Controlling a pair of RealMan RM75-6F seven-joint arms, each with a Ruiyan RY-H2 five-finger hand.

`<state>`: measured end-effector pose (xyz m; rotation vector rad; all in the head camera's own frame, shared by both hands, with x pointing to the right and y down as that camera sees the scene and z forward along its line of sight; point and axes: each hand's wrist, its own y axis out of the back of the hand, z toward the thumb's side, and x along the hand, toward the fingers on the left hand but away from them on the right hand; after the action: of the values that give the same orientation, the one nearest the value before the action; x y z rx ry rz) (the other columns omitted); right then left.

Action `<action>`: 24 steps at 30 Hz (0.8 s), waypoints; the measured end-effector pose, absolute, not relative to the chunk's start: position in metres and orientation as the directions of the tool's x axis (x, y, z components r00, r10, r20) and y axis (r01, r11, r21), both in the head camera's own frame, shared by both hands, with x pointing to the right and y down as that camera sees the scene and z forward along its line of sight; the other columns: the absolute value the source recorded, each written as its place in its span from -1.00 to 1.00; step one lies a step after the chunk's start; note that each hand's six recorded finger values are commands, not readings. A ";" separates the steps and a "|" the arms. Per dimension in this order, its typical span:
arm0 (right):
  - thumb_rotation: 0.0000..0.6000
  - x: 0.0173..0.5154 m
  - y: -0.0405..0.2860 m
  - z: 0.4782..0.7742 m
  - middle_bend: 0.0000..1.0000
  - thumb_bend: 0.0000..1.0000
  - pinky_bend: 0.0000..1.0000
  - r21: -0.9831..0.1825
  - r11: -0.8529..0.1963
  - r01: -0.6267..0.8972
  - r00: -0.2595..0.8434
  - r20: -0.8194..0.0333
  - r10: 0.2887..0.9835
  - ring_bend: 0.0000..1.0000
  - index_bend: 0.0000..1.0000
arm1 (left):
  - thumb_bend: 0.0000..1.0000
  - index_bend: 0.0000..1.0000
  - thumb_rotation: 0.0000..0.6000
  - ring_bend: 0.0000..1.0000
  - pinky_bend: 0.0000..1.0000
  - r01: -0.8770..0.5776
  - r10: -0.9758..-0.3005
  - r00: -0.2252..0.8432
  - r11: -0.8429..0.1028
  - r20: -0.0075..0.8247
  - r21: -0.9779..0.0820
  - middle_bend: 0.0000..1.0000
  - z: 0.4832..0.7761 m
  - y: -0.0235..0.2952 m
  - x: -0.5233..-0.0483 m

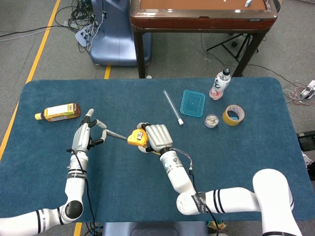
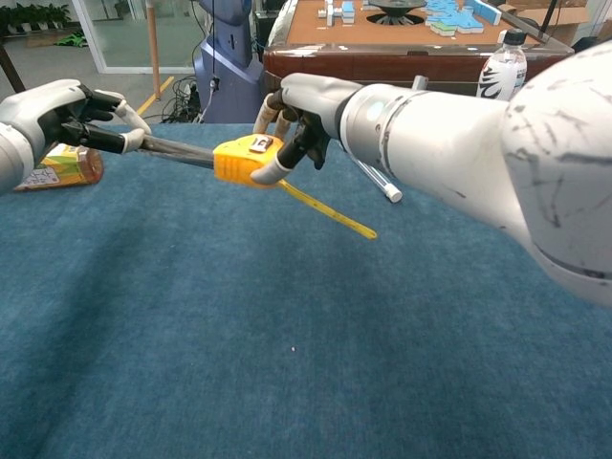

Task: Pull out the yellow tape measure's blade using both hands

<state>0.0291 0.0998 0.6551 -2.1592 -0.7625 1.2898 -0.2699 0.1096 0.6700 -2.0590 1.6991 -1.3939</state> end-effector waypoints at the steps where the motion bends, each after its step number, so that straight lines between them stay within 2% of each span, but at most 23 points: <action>1: 1.00 0.029 0.100 0.655 0.60 0.63 -0.13 -0.669 -0.714 0.206 0.392 -0.612 0.687 0.56 0.68 | -0.09 0.04 1.00 -1.00 -1.00 -0.708 -0.828 -0.060 -0.358 0.558 -0.608 -1.00 0.670 0.110 -0.270; 13: 1.00 0.030 0.099 0.657 0.60 0.63 -0.13 -0.667 -0.715 0.211 0.390 -0.613 0.687 0.56 0.68 | -0.05 0.17 1.00 -1.00 -1.00 -0.711 -0.833 -0.064 -0.348 0.549 -0.611 -1.00 0.670 0.107 -0.272; 24: 1.00 0.031 0.096 0.651 0.60 0.63 -0.13 -0.675 -0.708 0.205 0.400 -0.603 0.690 0.56 0.68 | -0.03 0.17 1.00 -1.00 -1.00 -0.734 -0.842 -0.066 -0.323 0.535 -0.598 -1.00 0.667 0.107 -0.276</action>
<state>0.0311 0.0961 0.6515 -2.1576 -0.7625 1.2739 -0.2761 0.1074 0.6667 -2.0594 1.7512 -1.3458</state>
